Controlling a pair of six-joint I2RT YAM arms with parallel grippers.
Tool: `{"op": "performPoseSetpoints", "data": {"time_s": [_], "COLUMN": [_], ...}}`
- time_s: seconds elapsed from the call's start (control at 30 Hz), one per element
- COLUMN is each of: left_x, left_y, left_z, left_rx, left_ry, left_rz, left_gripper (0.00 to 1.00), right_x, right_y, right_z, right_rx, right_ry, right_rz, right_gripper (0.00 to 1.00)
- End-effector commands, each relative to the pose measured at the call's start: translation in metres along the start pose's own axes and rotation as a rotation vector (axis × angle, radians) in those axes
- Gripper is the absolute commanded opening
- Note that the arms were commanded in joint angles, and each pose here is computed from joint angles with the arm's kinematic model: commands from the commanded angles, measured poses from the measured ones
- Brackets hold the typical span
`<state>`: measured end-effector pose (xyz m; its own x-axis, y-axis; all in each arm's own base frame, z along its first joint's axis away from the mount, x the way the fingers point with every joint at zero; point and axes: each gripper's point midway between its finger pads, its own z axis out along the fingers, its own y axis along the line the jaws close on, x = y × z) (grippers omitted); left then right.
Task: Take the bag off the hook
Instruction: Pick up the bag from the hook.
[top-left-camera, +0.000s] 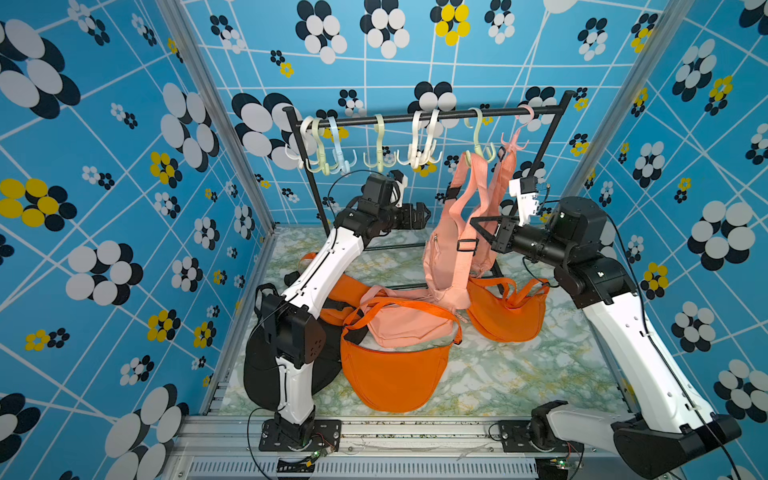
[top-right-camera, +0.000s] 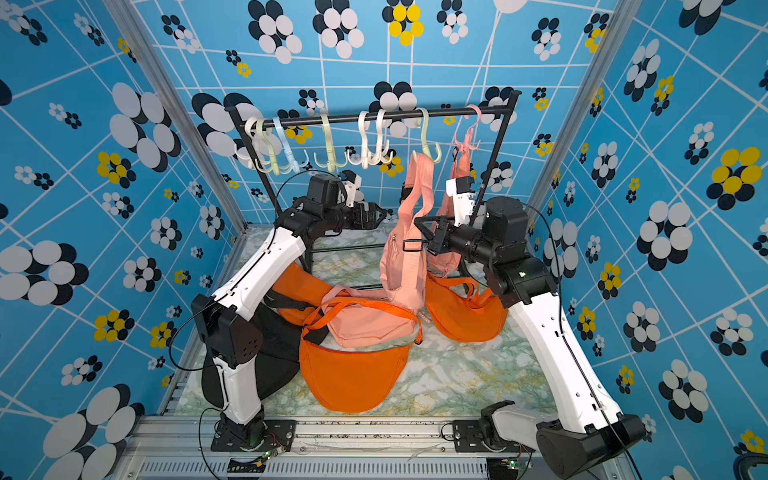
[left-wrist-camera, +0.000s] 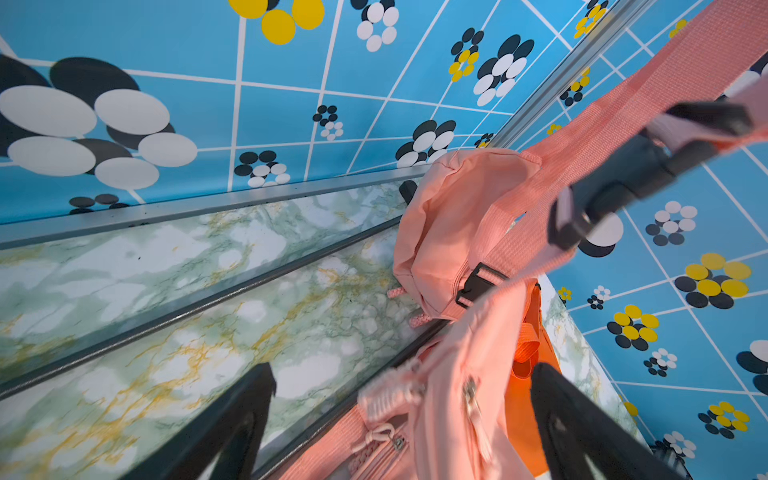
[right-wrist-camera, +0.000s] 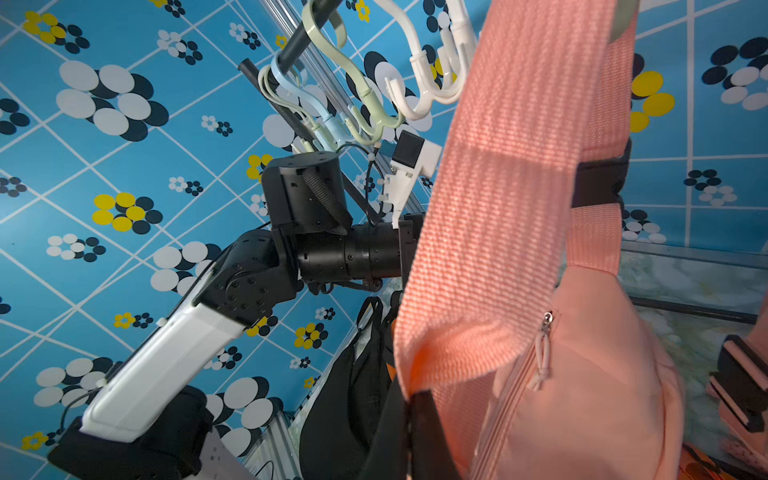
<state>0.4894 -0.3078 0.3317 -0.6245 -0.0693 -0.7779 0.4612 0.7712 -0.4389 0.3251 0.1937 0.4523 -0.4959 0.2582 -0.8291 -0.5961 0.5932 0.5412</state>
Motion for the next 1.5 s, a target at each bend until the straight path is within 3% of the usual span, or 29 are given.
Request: {"op": "performPoseSetpoints", "data": {"time_s": [0.0,0.17,0.37,0.67,0.73,0.83,0.87,1.0,1.23,1.47], "left_x": [0.004,0.007,0.009,0.004,0.003,0.000,-0.002,-0.009,-0.021,-0.052], "left_y": [-0.023,-0.041,-0.068,-0.081,-0.079,-0.073,-0.070,-0.062,-0.037,-0.026], "left_z": [0.023,0.052,0.063,0.064,0.064,0.063,0.062,0.055,0.028,-0.037], "left_rx": [0.067,0.189,0.326,0.396,0.389,0.364,0.352,0.314,0.167,0.019], "left_ry": [0.014,0.036,0.019,-0.002,-0.006,-0.016,-0.020,-0.037,-0.063,-0.163], "left_rz": [0.021,-0.010,-0.013,-0.022,-0.025,-0.026,-0.024,-0.013,0.010,0.069], "left_gripper": [0.99,0.99,0.99,0.85,0.75,0.34,0.25,0.00,0.00,0.00], "right_x": [0.013,0.013,0.010,0.004,0.003,0.000,0.000,-0.005,-0.019,-0.052], "right_y": [0.011,0.033,0.040,0.051,0.054,0.061,0.064,0.070,0.054,0.014], "right_z": [-0.003,-0.005,-0.014,-0.021,-0.023,-0.030,-0.033,-0.043,-0.058,-0.059], "right_rx": [-0.152,-0.319,-0.335,-0.373,-0.383,-0.398,-0.405,-0.409,-0.334,-0.150], "right_ry": [0.081,0.138,0.135,0.145,0.147,0.149,0.152,0.143,0.075,-0.081], "right_rz": [0.144,0.256,0.251,0.251,0.249,0.244,0.242,0.222,0.204,0.132], "right_gripper": [0.00,0.00,0.00,0.00,0.00,0.00,0.00,0.00,0.00,0.00]}}
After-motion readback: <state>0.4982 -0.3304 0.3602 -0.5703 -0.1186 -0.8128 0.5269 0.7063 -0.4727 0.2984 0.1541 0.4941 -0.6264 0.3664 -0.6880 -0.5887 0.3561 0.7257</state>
